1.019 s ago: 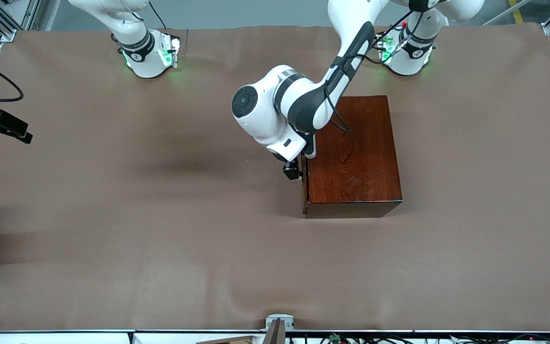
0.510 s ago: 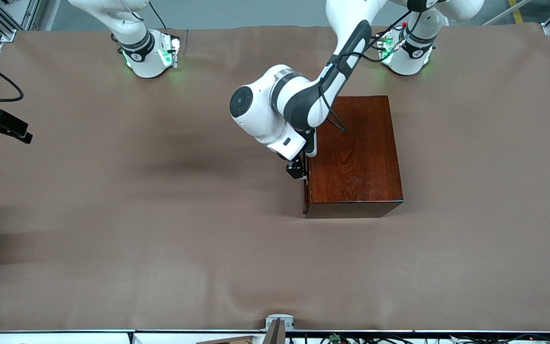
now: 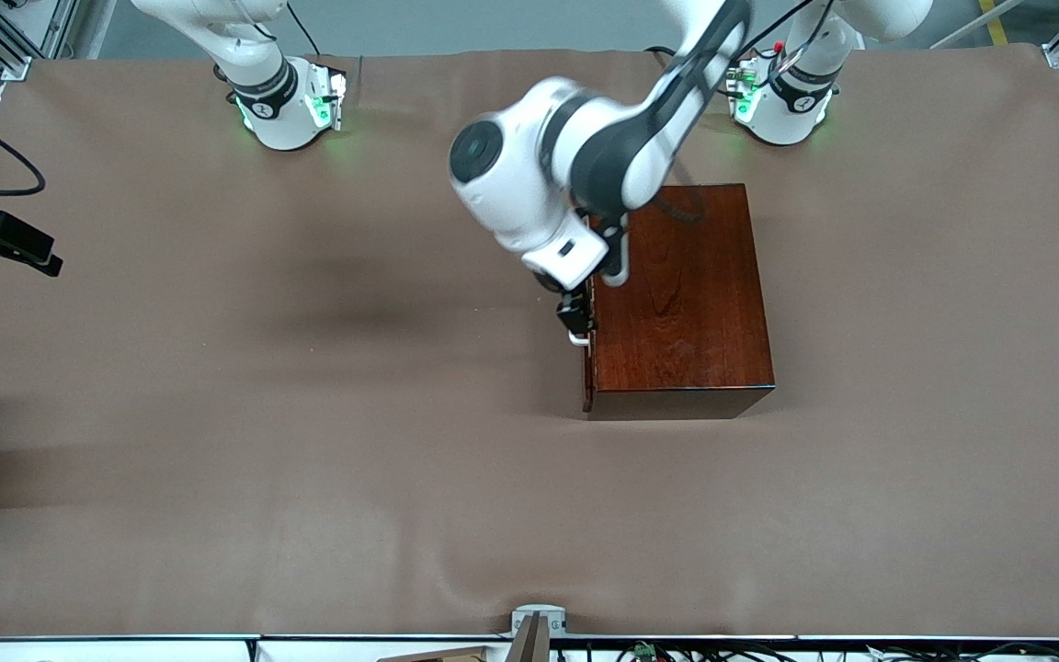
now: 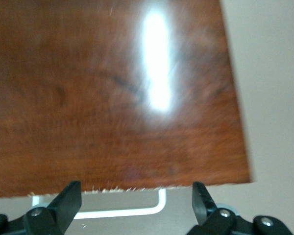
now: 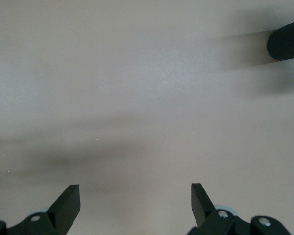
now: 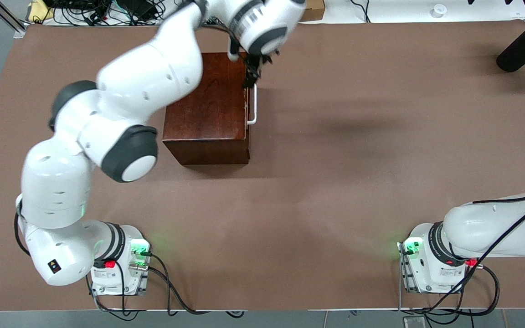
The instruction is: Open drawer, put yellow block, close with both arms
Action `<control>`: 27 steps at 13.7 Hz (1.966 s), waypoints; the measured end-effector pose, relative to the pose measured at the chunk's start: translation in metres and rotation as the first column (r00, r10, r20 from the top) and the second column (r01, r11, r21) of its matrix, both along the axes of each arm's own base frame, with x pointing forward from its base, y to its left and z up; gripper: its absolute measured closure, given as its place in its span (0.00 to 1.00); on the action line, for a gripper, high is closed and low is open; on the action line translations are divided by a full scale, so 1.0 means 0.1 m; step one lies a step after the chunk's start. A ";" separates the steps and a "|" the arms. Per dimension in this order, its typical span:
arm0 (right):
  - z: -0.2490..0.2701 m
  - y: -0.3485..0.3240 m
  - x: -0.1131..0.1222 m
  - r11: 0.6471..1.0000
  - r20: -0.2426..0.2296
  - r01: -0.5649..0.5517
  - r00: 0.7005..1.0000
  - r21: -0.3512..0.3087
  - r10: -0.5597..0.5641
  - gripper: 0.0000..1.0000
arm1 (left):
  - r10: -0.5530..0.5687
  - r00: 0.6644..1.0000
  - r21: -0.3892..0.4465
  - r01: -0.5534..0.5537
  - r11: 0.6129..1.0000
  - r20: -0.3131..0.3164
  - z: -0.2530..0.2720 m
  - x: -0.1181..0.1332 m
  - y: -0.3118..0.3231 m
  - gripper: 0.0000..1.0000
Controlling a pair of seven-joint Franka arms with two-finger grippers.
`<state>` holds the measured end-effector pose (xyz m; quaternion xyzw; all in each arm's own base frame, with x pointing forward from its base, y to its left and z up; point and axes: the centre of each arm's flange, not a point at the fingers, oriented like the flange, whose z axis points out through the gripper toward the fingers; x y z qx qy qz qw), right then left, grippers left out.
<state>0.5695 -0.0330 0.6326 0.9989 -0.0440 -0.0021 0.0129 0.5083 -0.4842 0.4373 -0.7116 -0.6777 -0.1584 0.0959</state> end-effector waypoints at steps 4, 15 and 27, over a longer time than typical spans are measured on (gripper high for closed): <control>0.00 0.00 0.00 1.000 0.000 0.001 1.000 0.000 -0.001 0.00 | -0.030 1.000 -0.072 0.030 0.997 0.009 0.90 0.50 0.98 0.00; 0.00 0.00 0.00 1.000 0.000 0.001 1.000 0.000 -0.001 0.00 | -0.285 0.956 -0.136 0.274 0.952 -0.069 1.50 1.33 3.28 0.00; 0.00 -0.05 0.00 1.000 0.000 0.008 1.000 0.000 -0.008 0.00 | -0.526 0.845 -0.200 0.501 0.842 -0.096 1.64 1.24 3.73 0.00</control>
